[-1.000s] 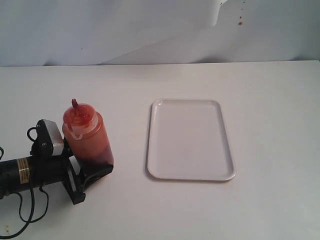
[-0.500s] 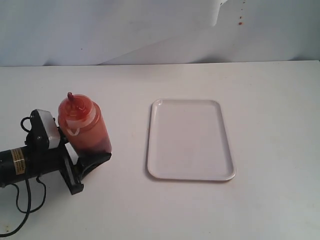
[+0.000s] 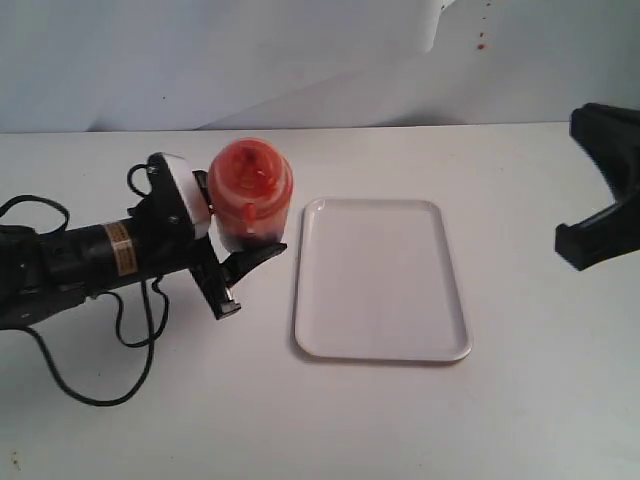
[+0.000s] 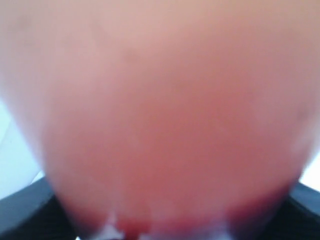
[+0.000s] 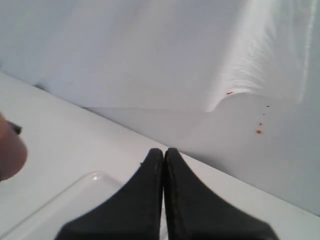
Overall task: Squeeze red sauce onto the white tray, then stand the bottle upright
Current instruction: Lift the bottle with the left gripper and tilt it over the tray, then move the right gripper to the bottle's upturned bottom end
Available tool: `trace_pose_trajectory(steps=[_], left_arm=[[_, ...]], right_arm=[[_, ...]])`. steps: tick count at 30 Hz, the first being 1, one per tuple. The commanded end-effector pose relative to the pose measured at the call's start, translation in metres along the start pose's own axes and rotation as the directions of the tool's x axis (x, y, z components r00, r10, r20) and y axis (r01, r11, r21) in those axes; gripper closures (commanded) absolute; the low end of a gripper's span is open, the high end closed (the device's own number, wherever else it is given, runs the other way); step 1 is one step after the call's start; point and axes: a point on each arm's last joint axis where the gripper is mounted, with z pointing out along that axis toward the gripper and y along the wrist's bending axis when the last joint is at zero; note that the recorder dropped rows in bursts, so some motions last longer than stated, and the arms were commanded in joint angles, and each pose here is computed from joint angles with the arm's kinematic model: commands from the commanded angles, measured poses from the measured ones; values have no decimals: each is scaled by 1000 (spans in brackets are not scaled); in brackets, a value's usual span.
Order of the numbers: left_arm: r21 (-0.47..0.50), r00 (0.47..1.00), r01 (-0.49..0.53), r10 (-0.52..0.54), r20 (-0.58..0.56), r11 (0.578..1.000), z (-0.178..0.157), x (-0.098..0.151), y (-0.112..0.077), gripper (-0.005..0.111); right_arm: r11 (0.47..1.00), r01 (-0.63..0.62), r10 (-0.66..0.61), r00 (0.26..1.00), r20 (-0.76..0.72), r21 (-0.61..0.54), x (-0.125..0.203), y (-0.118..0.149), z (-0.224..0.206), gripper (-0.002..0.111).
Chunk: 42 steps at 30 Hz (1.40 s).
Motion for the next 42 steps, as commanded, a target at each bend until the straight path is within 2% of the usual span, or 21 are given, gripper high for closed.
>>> trace_pose_trajectory(steps=[1,5,11,15,23,25,30,36,40,42], left_arm=[[-50,996,-92,91,-23,994,21,-24,3,107],[-80,981,-170,162,-103,982,35,-34,0,107],[-175,946,-270,227,-232,947,48,-46,-2,107],[-170,899,-387,331,-286,906,52,-51,-9,107],[-142,853,-468,404,-330,872,52,-49,-10,107],[-144,839,-487,416,-350,862,51,-48,-8,107],[-113,779,-574,499,-379,811,50,-47,-7,107],[-114,761,-603,526,-380,790,50,-48,-6,107],[-117,762,-602,524,-380,790,50,-48,-6,107],[-119,762,-602,524,-379,789,50,-49,-6,107]], right_arm=[[996,58,-57,998,5,-62,2,10,12,108],[996,56,-55,998,11,-70,6,11,19,108],[998,-51,49,998,-42,-41,17,10,30,108],[997,40,-45,995,-92,-61,28,12,39,108],[985,144,-151,986,-68,-96,31,16,44,108],[981,160,-167,984,-64,-105,31,17,44,105],[982,160,-165,985,-40,-100,29,16,44,84],[982,163,-163,987,4,-94,25,17,44,52],[983,163,-160,986,41,-87,21,16,44,29],[983,163,-159,986,50,-85,20,16,44,23]])
